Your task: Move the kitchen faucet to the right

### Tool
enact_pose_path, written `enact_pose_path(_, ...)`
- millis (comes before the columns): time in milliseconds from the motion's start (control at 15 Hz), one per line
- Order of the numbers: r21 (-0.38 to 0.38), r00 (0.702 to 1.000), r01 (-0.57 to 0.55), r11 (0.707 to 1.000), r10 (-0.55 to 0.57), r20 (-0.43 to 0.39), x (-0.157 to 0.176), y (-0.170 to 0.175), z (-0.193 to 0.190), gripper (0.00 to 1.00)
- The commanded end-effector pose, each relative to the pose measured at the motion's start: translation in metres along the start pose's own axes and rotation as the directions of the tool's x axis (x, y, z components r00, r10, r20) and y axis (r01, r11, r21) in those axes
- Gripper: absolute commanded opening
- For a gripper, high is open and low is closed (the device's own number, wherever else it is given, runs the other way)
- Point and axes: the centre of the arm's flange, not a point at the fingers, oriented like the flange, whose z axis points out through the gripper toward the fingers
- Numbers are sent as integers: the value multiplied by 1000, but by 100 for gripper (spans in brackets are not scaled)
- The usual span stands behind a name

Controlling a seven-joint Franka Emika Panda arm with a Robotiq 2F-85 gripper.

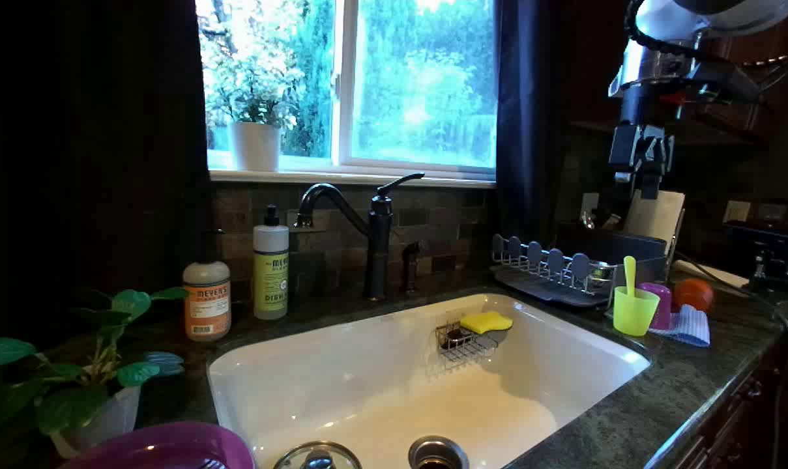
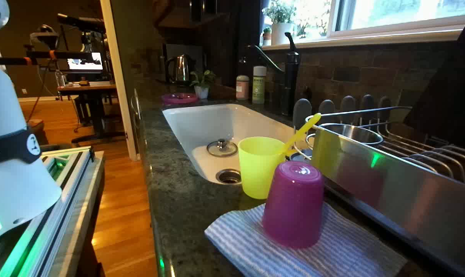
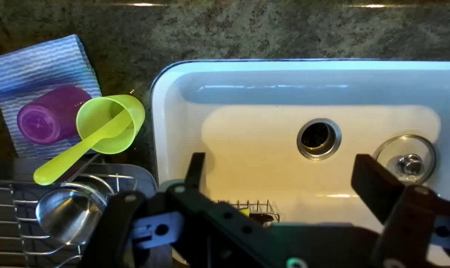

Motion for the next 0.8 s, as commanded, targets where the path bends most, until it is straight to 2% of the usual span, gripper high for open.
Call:
enact_pose_path(0,0,1000,0,1000,0,0,0,0,0,100)
enact_pose_path(533,0,1000,0,1000,0,0,0,0,0,100)
enact_pose_path(600,8,999,-23,1000,24,-38,5,-1,-5,100)
enact_pose_path(733,-24,992,-92,995,90,-91,44,-11,-26,100)
